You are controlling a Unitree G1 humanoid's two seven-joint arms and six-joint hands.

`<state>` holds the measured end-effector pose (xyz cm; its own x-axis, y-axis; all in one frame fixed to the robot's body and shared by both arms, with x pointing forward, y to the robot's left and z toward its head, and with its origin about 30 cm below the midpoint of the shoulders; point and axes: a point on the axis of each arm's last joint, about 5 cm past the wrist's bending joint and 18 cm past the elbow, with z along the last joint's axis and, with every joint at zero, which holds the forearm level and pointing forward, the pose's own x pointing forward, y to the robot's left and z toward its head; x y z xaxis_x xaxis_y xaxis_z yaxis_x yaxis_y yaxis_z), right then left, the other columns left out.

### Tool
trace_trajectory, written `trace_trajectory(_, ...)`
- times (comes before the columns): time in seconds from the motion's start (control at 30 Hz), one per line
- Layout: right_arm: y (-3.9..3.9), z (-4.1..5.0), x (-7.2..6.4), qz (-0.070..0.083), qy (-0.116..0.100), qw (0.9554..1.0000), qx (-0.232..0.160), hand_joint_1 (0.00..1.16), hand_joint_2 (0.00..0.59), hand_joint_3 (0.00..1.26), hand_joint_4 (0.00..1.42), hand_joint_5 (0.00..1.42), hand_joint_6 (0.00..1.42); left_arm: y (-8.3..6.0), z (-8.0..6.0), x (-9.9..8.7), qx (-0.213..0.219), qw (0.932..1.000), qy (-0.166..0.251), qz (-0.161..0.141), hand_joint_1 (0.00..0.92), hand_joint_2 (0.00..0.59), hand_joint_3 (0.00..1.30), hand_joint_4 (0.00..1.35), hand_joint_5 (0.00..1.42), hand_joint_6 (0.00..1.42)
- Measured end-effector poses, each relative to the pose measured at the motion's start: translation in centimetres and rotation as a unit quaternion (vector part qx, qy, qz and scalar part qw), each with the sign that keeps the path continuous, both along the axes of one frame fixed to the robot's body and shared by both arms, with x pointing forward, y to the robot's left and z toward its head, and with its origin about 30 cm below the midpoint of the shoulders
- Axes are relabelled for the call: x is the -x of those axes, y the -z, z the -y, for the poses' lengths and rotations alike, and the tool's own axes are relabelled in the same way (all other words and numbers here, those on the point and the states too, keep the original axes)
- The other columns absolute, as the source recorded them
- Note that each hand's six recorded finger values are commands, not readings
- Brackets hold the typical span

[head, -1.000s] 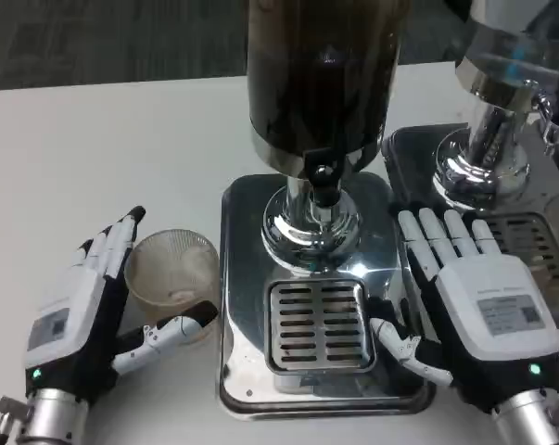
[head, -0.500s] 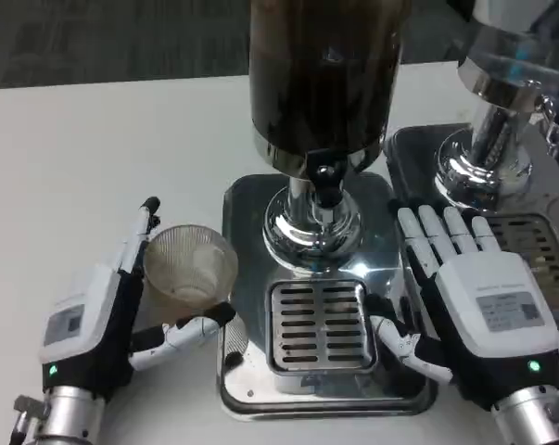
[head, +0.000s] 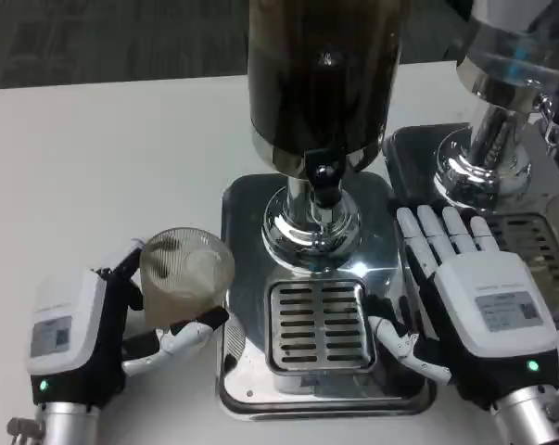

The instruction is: Grasp the cup under the faucet to collect the drink, then remove the cup.

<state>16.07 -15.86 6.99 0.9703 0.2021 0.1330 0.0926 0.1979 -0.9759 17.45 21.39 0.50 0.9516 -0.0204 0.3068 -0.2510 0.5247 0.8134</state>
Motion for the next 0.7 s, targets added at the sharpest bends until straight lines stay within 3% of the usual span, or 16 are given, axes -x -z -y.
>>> trace_trajectory(0.47,0.01,-0.01,-0.02,0.000,0.000,1.0000,0.000,0.16,0.398,0.00,0.00,0.00,0.00,0.41,0.08,0.37,0.002,0.9997,-0.015,0.018,0.468,0.081,0.55,0.68,0.94,1.06)
trace_trajectory(0.7,0.04,-0.26,-0.01,0.000,0.000,1.0000,-0.005,0.16,0.397,0.00,0.00,0.00,0.00,0.06,0.51,0.52,0.016,0.9984,-0.011,0.054,0.518,0.051,0.57,0.67,0.93,1.09)
